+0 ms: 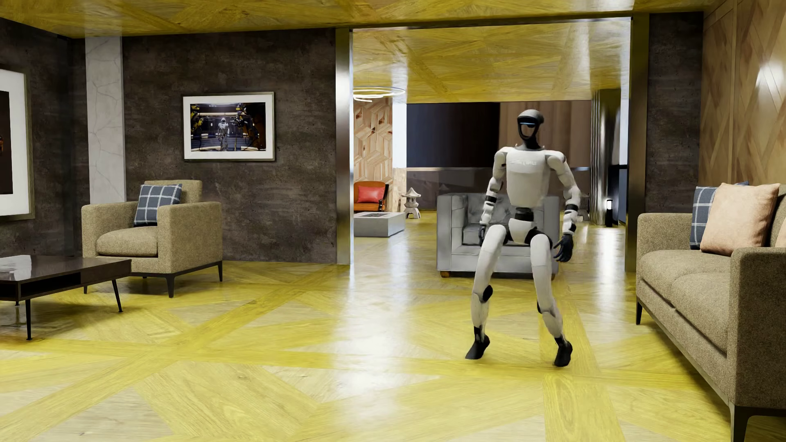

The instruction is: Walk towards the coffeetable

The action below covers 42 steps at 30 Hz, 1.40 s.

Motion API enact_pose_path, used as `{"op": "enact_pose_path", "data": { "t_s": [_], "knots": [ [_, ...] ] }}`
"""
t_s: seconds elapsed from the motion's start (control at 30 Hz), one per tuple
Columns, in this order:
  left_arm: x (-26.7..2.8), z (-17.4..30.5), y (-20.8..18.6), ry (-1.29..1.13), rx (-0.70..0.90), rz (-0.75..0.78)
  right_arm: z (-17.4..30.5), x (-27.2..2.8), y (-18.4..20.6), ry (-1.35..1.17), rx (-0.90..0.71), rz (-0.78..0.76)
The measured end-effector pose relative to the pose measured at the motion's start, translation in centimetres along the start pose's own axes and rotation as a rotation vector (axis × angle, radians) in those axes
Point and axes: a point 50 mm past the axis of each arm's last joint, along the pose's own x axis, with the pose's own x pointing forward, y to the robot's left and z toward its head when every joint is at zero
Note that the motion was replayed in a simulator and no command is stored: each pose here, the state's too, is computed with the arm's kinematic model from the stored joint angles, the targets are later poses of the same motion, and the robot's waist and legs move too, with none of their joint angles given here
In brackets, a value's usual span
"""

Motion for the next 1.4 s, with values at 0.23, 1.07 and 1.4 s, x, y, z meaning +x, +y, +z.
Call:
{"op": "enact_pose_path", "data": {
  "t_s": [0.23,1.07,1.4],
  "knots": [
    [-0.4,3.9,-1.5,-0.174,-0.004,-0.043,-2.1,-0.6,3.8,0.073,-0.006,0.101],
    [-5.5,-12.2,-6.5,0.480,0.113,-0.236,10.2,1.4,-1.6,-0.286,-0.218,0.007],
    [0.7,11.0,2.3,-0.385,-0.024,0.073,-6.9,-3.2,5.8,0.187,-0.250,0.259]
  ]
}}
